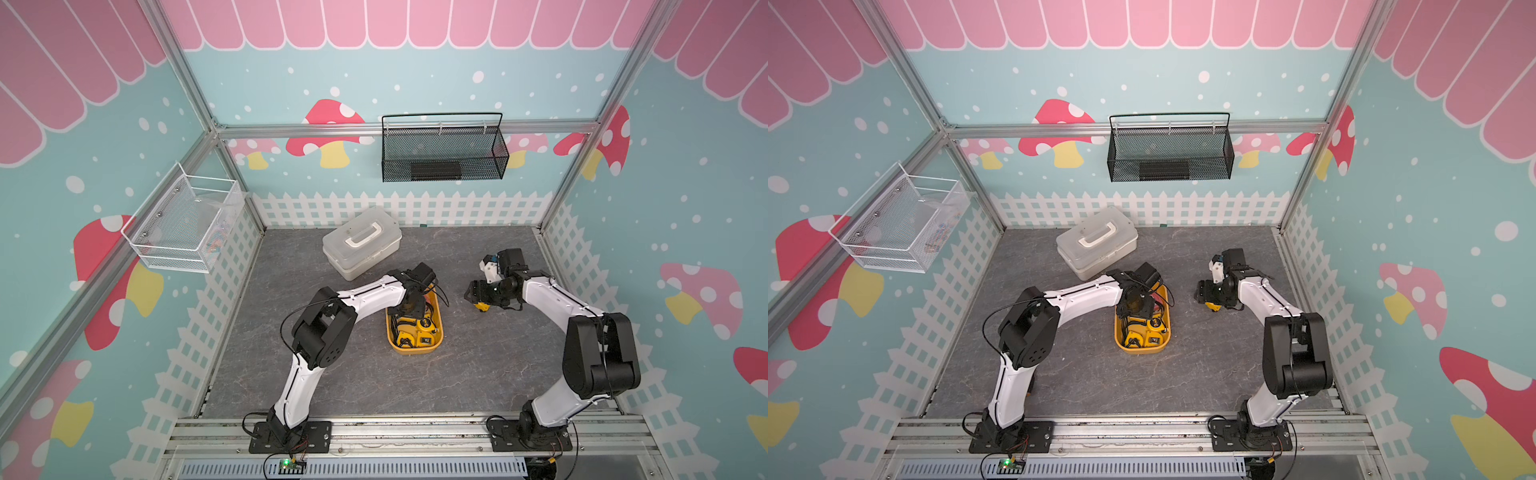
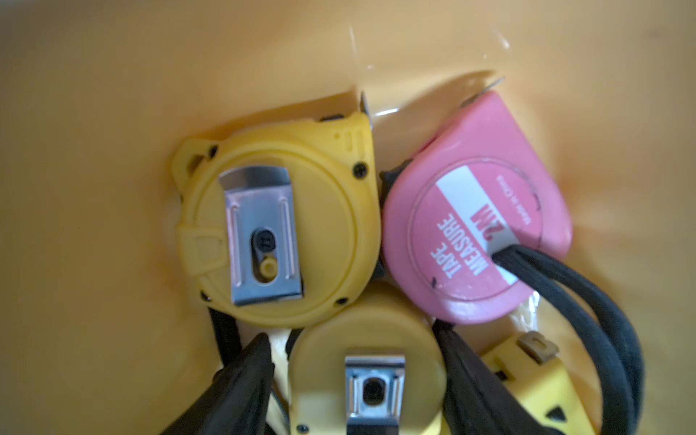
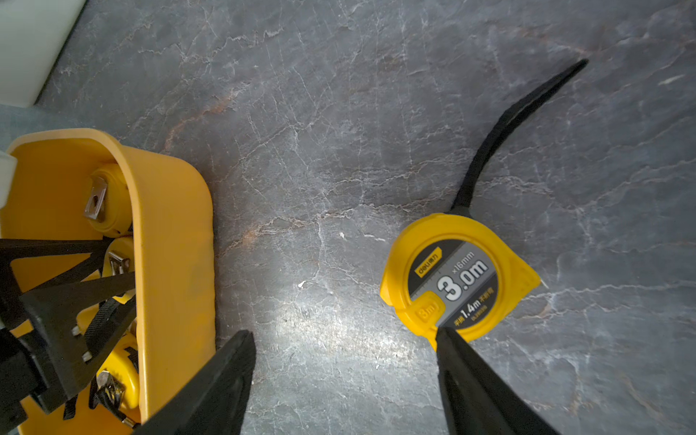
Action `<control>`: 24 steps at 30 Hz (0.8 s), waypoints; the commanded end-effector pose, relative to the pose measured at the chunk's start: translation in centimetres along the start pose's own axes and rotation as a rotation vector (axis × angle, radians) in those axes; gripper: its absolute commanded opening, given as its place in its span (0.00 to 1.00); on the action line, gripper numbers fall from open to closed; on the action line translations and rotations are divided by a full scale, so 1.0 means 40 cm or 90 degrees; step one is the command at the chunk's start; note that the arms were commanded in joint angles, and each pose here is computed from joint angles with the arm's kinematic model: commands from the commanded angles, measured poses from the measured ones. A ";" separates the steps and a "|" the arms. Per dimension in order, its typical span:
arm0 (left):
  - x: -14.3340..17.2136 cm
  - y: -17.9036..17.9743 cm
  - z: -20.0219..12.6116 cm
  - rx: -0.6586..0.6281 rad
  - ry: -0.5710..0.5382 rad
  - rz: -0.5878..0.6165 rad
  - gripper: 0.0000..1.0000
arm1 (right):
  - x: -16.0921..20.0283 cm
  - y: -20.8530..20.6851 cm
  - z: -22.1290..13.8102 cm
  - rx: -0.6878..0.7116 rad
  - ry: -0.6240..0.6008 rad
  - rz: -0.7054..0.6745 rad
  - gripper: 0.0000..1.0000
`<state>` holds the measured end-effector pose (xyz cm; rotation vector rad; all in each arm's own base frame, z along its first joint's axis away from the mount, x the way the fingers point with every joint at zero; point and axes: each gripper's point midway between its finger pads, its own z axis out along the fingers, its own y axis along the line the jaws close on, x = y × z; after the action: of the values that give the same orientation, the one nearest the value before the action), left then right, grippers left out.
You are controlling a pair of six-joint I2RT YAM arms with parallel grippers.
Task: Take the tape measure out of the storage box
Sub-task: Pick up the tape measure from the storage box.
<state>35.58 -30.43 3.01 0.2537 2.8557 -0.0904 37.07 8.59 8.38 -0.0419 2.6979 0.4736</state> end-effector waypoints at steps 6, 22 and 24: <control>0.061 0.017 0.023 -0.029 0.051 0.004 0.68 | 0.025 0.003 0.024 -0.005 0.020 -0.005 0.76; 0.056 -0.005 0.004 -0.010 0.044 0.021 0.57 | 0.022 0.010 0.009 -0.011 0.019 -0.016 0.76; 0.041 -0.006 -0.022 -0.007 0.026 0.025 0.57 | 0.006 0.030 -0.011 -0.029 0.006 -0.024 0.76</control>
<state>34.92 -30.33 2.76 0.2535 2.8784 -0.0771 36.70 8.74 7.78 -0.0564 2.7111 0.4858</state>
